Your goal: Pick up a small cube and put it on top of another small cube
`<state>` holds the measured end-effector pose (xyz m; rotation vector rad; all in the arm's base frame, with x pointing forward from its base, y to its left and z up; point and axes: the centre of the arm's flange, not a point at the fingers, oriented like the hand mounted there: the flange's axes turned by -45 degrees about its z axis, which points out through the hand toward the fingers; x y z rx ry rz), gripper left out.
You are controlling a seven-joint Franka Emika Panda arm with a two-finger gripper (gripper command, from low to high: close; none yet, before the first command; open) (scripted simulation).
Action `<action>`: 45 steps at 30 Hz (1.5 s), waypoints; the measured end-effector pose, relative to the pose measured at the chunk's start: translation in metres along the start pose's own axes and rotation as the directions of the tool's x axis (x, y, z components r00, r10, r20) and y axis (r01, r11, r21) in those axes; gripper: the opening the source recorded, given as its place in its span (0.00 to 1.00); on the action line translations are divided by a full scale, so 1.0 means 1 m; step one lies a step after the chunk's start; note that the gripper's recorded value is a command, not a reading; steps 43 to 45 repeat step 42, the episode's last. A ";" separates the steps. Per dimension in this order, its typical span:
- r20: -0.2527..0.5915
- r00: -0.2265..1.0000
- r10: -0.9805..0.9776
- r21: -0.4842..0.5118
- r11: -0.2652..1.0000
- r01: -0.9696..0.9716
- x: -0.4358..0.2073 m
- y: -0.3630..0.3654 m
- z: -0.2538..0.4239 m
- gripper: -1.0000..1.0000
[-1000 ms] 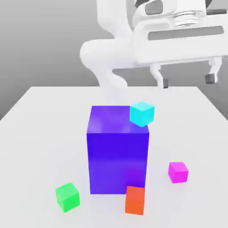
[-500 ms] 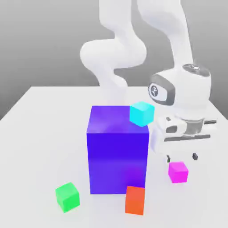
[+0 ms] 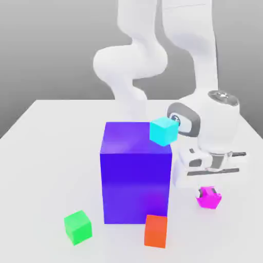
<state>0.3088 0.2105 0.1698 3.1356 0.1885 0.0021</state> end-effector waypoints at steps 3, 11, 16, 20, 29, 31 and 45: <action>-0.038 0.999 0.038 0.027 0.999 -0.037 0.016 0.004 -0.033 0.00; -0.173 0.858 0.483 0.182 0.872 -0.454 0.118 0.104 -0.118 0.00; -0.107 0.597 0.795 0.176 0.606 -0.775 0.131 0.220 -0.122 0.00; -0.052 0.312 0.949 0.131 0.317 -0.940 0.114 0.311 -0.116 0.00; 0.001 0.025 1.000 0.000 0.025 -1.000 0.063 0.353 -0.031 0.00; 0.001 0.023 1.000 -0.001 0.023 -1.000 0.062 0.353 -0.012 1.00; 0.001 0.023 1.000 -0.001 0.023 -1.000 0.063 0.353 -0.053 1.00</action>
